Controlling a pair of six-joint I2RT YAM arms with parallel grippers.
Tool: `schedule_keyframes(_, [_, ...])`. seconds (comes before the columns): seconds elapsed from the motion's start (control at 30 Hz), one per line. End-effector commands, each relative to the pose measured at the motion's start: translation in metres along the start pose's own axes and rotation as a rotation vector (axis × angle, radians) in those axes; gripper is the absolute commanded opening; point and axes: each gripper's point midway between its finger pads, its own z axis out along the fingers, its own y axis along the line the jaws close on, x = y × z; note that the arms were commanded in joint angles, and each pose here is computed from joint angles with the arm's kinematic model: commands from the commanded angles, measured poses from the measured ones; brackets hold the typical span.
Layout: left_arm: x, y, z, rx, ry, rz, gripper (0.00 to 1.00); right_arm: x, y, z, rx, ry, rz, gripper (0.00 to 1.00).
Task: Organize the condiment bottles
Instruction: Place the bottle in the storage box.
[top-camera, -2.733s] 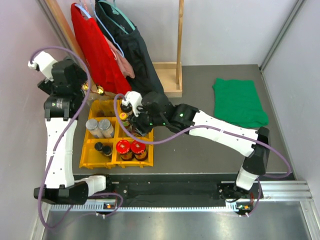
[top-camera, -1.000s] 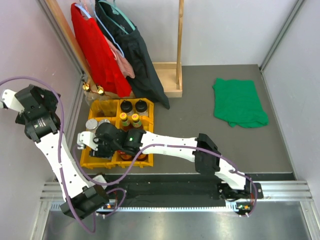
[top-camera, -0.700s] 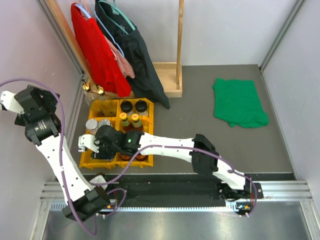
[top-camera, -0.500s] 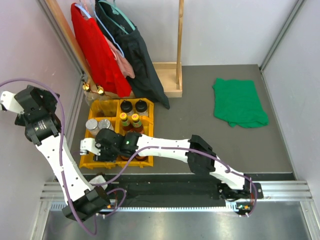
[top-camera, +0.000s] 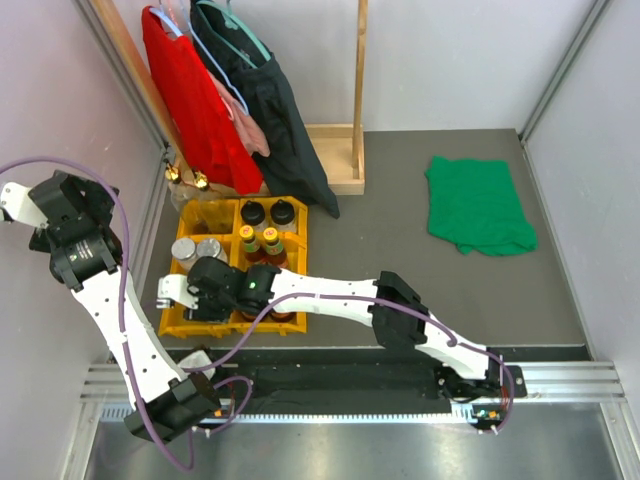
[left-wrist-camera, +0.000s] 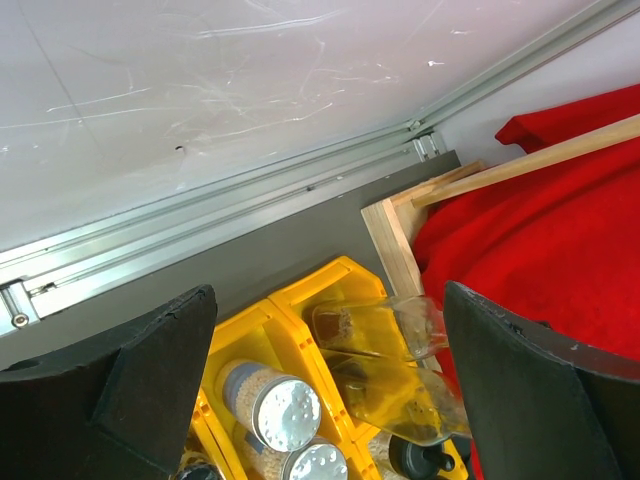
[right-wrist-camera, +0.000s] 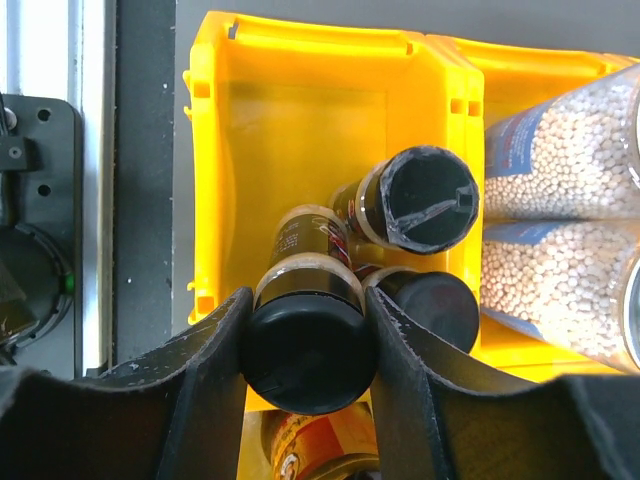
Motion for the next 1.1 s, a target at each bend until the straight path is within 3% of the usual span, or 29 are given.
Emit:
schedule_keyframes(0.0, [-0.013, -0.002, -0.002, 0.005, -0.052, -0.015, 0.99, -0.025, -0.001, -0.001, 0.026, -0.061, -0.005, 0.39])
schedule_keyframes(0.5, [-0.012, -0.001, -0.002, 0.005, -0.050, -0.012, 0.99, -0.028, -0.001, -0.004, 0.044, -0.064, 0.001, 0.58])
schedule_keyframes(1.07, [-0.016, -0.003, -0.008, 0.018, -0.059, -0.013, 0.99, -0.047, -0.005, -0.028, 0.090, -0.115, 0.015, 0.59])
